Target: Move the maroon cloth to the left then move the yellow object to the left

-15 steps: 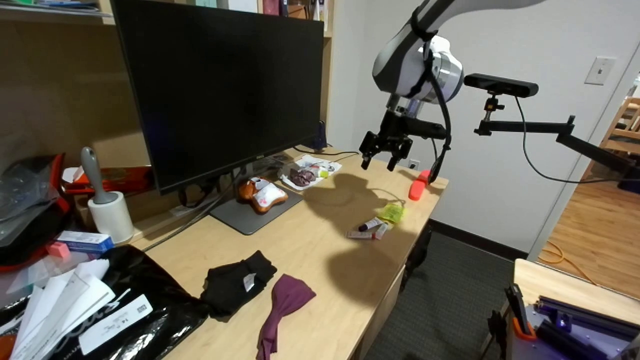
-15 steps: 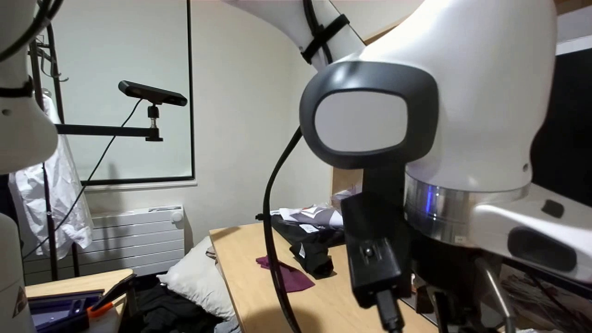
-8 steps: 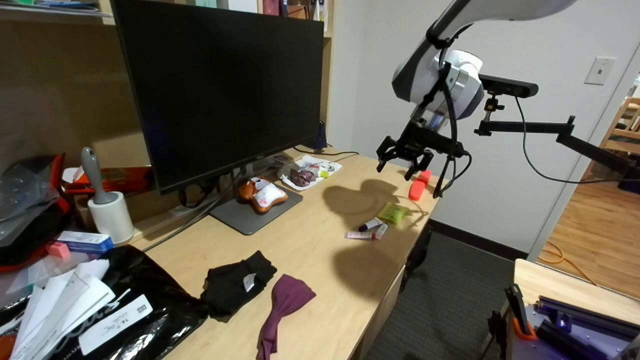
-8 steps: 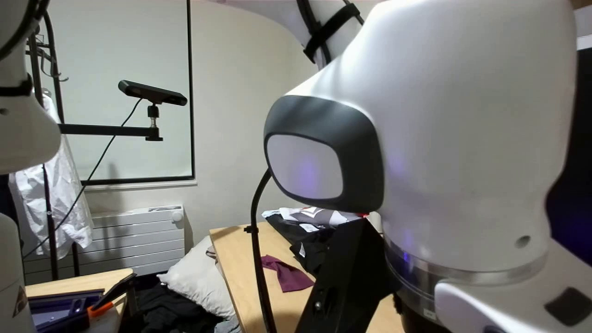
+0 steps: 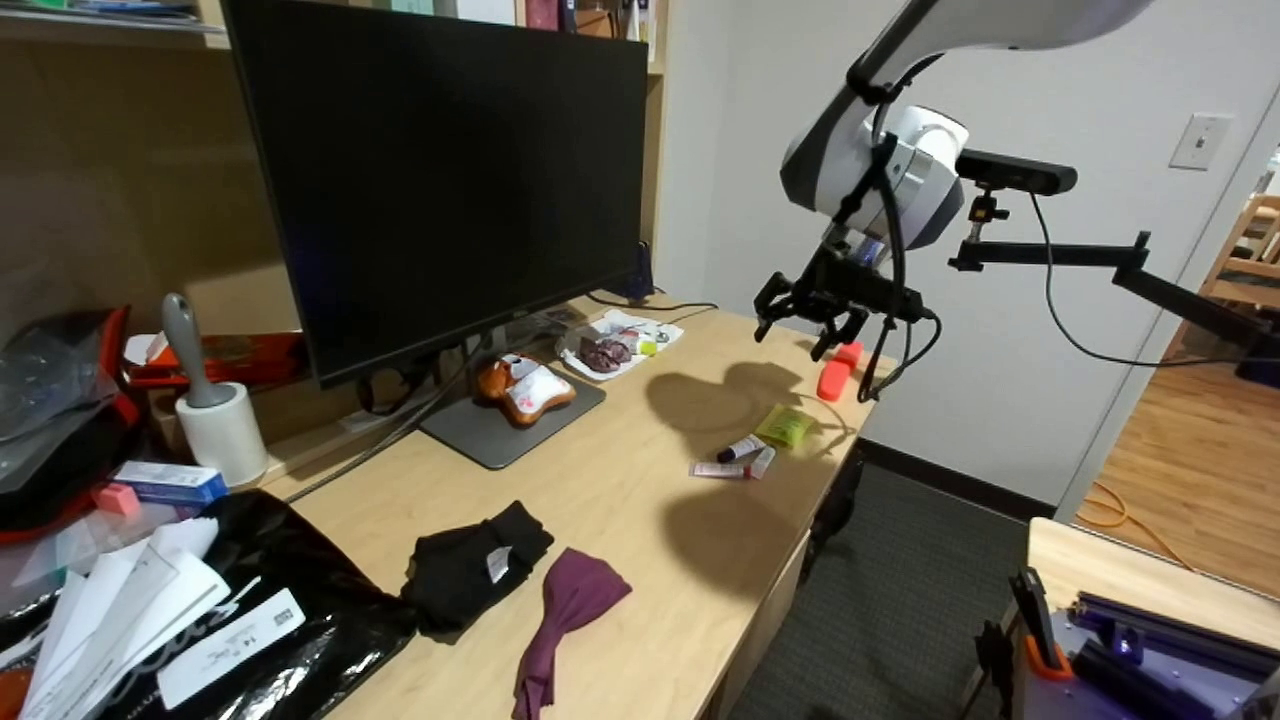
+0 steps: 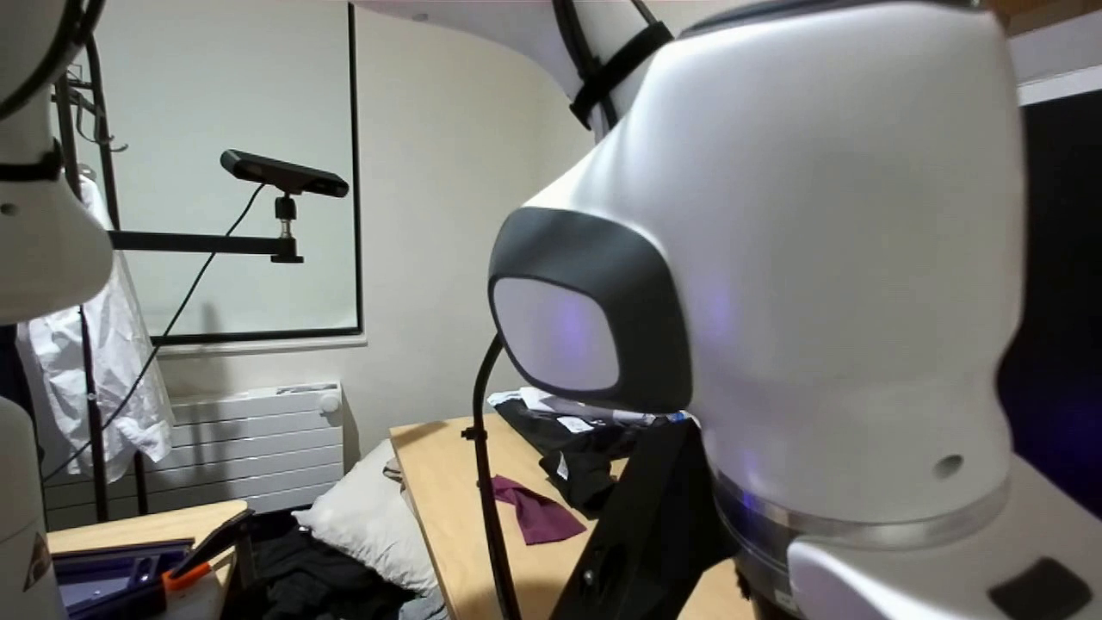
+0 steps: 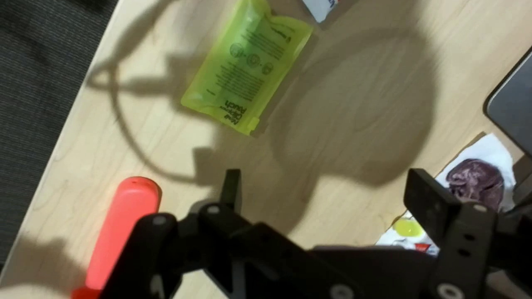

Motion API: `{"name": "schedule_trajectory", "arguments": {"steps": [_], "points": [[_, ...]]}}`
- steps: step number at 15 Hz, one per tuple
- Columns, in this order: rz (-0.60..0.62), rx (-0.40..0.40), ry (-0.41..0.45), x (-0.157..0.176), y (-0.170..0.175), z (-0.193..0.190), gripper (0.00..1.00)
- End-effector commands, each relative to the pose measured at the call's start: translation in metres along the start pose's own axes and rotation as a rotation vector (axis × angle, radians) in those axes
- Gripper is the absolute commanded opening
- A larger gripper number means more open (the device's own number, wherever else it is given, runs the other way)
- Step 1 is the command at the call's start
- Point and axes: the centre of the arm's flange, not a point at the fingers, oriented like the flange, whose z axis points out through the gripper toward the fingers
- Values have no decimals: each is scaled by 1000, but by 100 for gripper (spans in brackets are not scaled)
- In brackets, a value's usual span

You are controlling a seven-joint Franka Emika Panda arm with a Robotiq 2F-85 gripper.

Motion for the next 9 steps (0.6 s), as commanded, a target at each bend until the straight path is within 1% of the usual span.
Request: {"name": "schedule_trajectory", "arguments": {"steps": [1, 2, 5, 9], "points": [[136, -63, 94, -19, 8, 23, 100], [155, -95, 101, -23, 12, 28, 100], [194, -206, 68, -45, 15, 53, 100], [245, -281, 17, -67, 14, 78, 100]]}}
